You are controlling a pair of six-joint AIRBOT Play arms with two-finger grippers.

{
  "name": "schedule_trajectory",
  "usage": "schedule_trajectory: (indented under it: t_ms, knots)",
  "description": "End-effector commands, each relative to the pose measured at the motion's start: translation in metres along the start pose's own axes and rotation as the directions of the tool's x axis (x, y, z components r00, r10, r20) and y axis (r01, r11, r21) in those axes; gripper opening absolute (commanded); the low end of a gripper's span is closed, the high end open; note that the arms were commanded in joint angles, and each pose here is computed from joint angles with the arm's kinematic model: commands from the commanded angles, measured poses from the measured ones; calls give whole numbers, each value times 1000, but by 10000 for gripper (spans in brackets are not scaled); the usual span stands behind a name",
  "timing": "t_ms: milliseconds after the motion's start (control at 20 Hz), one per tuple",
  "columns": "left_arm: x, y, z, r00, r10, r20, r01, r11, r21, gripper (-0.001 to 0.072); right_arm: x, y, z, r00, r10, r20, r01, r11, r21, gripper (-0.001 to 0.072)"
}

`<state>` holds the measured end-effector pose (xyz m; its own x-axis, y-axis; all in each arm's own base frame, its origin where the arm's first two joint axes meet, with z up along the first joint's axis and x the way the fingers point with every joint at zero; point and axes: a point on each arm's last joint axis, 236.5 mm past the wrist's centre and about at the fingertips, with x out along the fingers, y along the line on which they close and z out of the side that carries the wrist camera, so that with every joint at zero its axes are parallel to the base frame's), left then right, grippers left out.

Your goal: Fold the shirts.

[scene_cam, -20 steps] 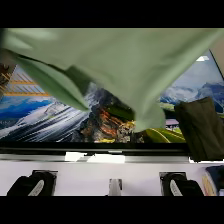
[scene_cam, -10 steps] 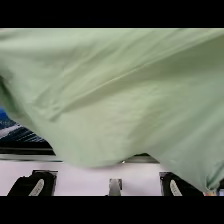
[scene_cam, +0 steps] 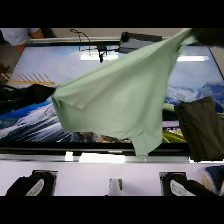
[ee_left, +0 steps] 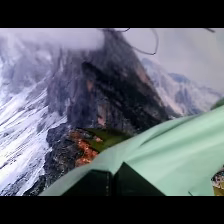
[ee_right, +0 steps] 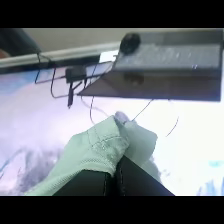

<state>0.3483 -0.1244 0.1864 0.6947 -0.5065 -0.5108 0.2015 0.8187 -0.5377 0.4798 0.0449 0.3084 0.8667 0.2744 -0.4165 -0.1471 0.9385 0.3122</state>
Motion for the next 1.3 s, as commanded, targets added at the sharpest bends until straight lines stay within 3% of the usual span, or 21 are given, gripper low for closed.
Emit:
schedule_trajectory:
  t_ms: [0, 200, 450, 500, 550, 600, 650, 700, 800, 950, 1050, 1250]
  knots:
    - [58, 61, -17, 994, 91, -69, -98, 988, -116, 40, 103, -11, -63, 976, 138, -171, -74, 938, 337, 25]
    - [95, 106, -11, 991, 124, -54, -134, 954, -269, 40, 161, -27, -114, 945, 195, -263, -27, 846, 533, 25]
    - [136, 123, -59, 971, 117, -211, -179, 936, -304, 40, 189, -20, -166, 897, 230, -378, 15, 838, 545, 27]
    - [143, 122, -67, 966, 110, -234, -181, 934, -308, 41, 191, -14, -174, 885, 236, -401, 18, 844, 536, 44]
    - [150, 119, -74, 963, 95, -252, -176, 930, -323, 54, 192, -6, -181, 875, 240, -422, 17, 854, 520, 120]
    - [153, 116, -78, 961, 76, -265, -168, 923, -345, 171, 191, 0, -184, 869, 244, -432, 12, 860, 510, 262]
    - [150, 113, -81, 956, 57, -287, -161, 922, -353, 448, 186, 6, -186, 857, 258, -445, 6, 860, 510, 398]
    - [141, 117, -82, 945, 52, -324, -157, 938, -308, 574, 177, 7, -187, 844, 261, -468, 7, 868, 496, 411]
    - [103, 153, -85, 883, 132, -450, -240, 952, -191, 538, 146, -12, -195, 805, 186, -563, 41, 930, 366, 418]
    - [28, 217, -105, 741, 254, -622, -445, 879, -172, 533, 75, -79, -232, 624, -89, -776, 195, 980, 44, 419]
    - [9, 235, -120, 721, 235, -652, -489, 840, -237, 533, 42, -97, -255, 531, -95, -842, 227, 973, 34, 419]
    - [11, 248, -162, 696, 207, -688, -514, 813, -275, 533, 4, -99, -298, 488, -64, -871, 257, 964, 74, 418]
